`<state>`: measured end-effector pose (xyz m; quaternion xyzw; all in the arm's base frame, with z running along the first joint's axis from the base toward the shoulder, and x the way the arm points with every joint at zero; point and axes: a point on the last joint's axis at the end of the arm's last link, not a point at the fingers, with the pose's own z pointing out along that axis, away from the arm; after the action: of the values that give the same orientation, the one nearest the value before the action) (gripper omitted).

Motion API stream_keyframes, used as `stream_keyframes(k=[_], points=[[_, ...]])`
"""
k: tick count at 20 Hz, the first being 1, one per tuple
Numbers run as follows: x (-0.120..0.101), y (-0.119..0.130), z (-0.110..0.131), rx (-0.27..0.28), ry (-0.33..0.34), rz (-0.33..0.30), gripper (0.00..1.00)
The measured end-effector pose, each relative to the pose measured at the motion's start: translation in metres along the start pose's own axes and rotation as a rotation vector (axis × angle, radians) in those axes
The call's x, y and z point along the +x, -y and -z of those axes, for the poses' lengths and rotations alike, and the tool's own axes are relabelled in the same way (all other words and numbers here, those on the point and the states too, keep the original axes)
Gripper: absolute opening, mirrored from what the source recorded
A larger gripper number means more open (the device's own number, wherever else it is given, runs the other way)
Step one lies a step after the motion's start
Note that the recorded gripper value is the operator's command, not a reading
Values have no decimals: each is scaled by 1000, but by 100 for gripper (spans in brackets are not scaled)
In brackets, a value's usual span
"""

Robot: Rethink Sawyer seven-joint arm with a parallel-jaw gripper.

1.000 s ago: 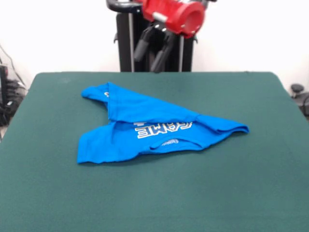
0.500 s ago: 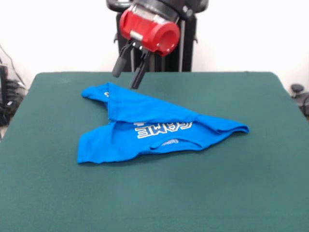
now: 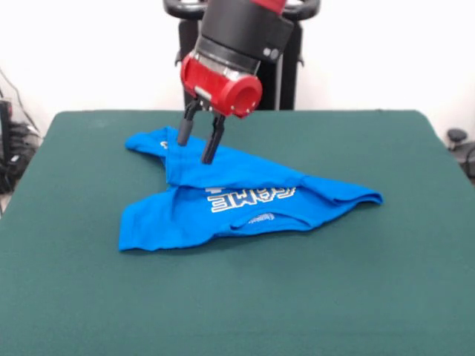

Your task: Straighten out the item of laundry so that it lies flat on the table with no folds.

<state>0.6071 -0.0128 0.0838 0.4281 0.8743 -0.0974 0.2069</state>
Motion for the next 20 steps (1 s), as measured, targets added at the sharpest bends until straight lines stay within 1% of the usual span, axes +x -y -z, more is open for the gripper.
stream_keyframes(k=[4,5,6,8,10,15,20], points=[[11,4,-10,-10,-14,25,100],[13,4,-13,-13,-15,31,100],[19,5,-20,-19,-12,52,100],[23,6,-23,-23,-9,63,100],[31,7,-28,-24,-9,82,100],[44,12,-40,-13,-20,105,100],[49,25,-48,2,-27,139,100]])
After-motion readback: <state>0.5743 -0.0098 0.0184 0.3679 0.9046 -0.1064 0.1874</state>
